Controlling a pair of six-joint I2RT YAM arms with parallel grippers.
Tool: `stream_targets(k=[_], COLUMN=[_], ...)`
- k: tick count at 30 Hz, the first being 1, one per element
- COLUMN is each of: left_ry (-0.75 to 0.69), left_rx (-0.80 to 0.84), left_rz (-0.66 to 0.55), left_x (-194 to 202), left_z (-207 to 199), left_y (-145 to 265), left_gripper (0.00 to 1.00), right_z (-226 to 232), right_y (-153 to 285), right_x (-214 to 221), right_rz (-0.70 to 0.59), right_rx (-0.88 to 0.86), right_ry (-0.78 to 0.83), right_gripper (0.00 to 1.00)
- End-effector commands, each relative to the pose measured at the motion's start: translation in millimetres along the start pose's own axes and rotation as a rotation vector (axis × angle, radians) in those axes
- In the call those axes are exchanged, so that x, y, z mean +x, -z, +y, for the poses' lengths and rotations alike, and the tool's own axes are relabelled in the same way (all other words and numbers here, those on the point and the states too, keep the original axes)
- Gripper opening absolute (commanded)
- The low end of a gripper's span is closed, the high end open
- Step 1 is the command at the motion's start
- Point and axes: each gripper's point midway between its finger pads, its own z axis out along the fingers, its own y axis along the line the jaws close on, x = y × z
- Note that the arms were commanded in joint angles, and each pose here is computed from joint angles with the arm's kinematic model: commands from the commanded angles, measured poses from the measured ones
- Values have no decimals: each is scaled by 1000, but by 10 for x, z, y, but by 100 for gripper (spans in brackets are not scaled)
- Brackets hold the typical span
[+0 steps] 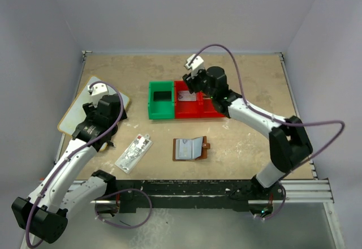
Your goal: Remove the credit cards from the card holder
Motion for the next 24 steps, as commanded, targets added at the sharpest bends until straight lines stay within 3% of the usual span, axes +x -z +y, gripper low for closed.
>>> stream_targets(k=[1, 5, 7, 11, 16, 24], left_ry=[10, 10, 9, 6, 2, 5], left_rx=[13, 14, 15, 17, 14, 0], left_rz=[-29, -28, -25, -23, -20, -24], left_x=[-79, -76, -71, -64, -57, -66], left_z=[-27, -27, -35, -46, -45, -20], left_y=[1, 0, -5, -15, -19, -19], left_gripper=[78, 78, 78, 78, 78, 78], right_z=[-156, -52, -25, 179, 384, 509], right_y=[412, 666, 746, 700, 367, -87], right_x=[-441, -359, -267, -67, 373, 899], right_rz=[-118, -41, -8, 101, 335, 533], right_rx=[133, 80, 97, 32, -9, 70], right_ry=[-392, -534, -605, -651, -661, -606], right_gripper=[52, 54, 50, 34, 9, 9])
